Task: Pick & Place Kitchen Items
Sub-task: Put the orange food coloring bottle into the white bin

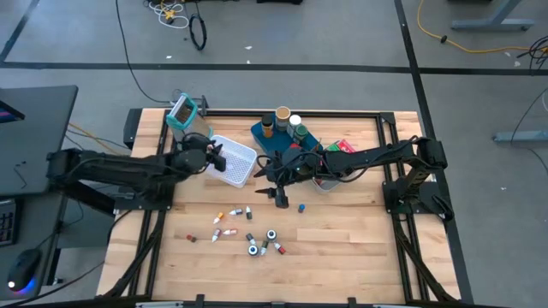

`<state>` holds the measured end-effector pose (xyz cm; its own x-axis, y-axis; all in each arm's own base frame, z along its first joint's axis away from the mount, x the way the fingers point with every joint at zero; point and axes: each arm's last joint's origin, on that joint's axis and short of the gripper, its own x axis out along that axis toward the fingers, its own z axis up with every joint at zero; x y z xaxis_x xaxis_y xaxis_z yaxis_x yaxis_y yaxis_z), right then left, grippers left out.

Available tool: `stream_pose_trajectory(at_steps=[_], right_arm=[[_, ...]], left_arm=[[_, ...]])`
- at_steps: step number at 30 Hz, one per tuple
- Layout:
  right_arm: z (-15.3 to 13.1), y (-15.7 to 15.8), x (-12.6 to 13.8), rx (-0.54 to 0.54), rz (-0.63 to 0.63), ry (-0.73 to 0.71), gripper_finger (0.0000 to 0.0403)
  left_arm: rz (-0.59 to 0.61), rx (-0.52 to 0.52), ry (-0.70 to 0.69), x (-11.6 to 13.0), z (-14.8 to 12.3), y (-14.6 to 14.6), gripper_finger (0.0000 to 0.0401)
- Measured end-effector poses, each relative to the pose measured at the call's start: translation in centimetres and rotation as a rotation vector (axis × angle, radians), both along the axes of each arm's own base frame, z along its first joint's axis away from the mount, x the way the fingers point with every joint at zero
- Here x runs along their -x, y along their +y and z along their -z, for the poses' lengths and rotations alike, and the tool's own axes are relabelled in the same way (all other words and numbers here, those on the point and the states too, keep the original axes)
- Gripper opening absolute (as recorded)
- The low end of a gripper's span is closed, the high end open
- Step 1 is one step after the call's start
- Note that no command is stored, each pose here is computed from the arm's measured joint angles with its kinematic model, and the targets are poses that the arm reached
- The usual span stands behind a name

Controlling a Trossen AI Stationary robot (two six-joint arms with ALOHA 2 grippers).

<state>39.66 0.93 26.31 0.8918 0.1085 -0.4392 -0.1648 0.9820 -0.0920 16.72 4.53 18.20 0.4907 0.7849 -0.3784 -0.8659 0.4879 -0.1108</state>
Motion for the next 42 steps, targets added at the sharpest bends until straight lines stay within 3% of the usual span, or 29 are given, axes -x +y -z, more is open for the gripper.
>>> stream_pose_trajectory(at_steps=[10, 19, 26, 35, 42], right_arm=[[0.0, -0.6, 0.0, 0.113, 0.185, -0.005, 0.024], [-0.6, -1.0, -0.2, 0.064, 0.322, -0.068, 0.024], [0.0, -0.9, -0.2, 0.122, 0.278, -0.028, 0.024], [1.2, 0.4, -0.3, 0.018, 0.107, 0.046, 0.024], [2.2, 2.9, 0.5, -0.058, 0.081, 0.181, 0.024]], left_arm=[[-0.049, 0.063, 0.049, -1.2, 3.1, 2.4, 0.0139], [-0.087, 0.116, 0.062, -2.0, 5.3, 3.7, 0.0171], [-0.083, 0.115, 0.097, -2.0, 5.6, 3.9, 0.0173], [-0.051, 0.047, 0.144, -2.6, 4.5, 4.2, 0.0221], [-0.026, -0.025, 0.138, -3.2, 2.6, 4.4, 0.0249]])
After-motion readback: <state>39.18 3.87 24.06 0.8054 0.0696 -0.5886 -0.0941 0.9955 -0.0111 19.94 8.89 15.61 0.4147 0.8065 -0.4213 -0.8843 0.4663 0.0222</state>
